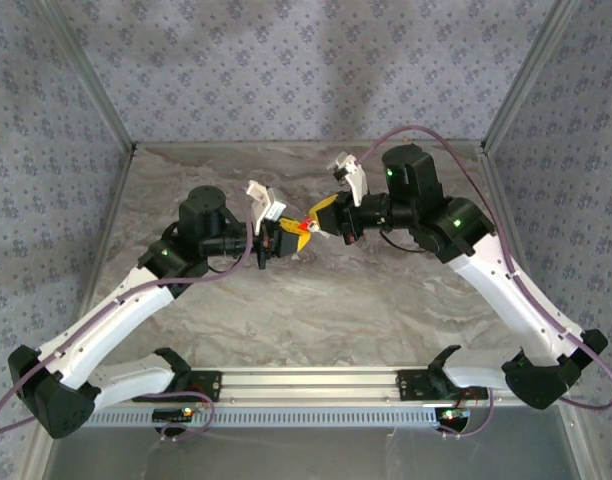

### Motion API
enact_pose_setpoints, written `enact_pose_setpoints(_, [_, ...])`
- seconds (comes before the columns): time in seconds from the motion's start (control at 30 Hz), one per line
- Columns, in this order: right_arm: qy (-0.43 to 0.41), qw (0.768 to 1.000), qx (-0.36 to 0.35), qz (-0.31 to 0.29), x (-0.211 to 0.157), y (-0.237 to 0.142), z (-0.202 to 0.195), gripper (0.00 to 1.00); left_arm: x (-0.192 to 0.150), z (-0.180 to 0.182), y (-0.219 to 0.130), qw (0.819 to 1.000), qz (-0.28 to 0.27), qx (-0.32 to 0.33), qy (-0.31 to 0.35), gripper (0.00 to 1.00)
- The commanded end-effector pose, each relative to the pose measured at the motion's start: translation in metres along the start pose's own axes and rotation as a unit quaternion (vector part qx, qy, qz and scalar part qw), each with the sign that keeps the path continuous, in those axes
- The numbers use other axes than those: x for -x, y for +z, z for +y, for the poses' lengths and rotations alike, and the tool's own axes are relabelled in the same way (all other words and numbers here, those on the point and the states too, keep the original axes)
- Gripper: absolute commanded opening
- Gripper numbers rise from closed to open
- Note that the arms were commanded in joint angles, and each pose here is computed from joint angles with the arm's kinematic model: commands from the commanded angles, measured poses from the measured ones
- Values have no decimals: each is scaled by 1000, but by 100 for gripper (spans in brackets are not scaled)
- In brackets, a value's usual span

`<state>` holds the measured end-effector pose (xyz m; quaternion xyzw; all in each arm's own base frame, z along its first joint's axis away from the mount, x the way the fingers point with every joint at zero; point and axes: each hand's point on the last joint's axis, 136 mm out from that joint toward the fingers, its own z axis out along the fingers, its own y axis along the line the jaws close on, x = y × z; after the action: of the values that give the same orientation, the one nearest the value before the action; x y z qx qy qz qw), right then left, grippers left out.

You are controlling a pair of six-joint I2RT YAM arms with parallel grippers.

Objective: Remove the keys from the keyring

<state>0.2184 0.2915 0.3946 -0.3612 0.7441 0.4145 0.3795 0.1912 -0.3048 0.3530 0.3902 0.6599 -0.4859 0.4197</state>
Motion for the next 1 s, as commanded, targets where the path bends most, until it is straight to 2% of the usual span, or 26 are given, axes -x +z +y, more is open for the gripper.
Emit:
enact_pose_setpoints(0.0, [-1,1000,0,-12,3,-8,3,9,8,-11,-7,1000,-4,-6,18,2])
enact_pose_setpoints(0.27, [21,1000,10,-16,-3,-2,-5,10,7,0,-10,999,21,36,26,0])
enact_pose_setpoints(0.3, [25,999,8,-17,-4,-2,-9,14,7,1,-10,999,26,40,26,0])
enact_pose_setpoints(0.4, [44,999,-6,-26,-7,-3,-20,36,6,6,-9,997,47,54,25,0])
enact_pose_setpoints(0.43, [50,998,-10,-31,-8,-5,-25,40,5,8,-9,997,56,58,22,0])
enact_pose_setpoints(0.7, [66,992,-34,-100,-19,-24,-50,42,2,17,-1,993,104,64,0,0])
enact_pose_setpoints(0.97, [19,982,-65,-176,-32,-28,-65,49,14,16,4,993,109,42,-22,0])
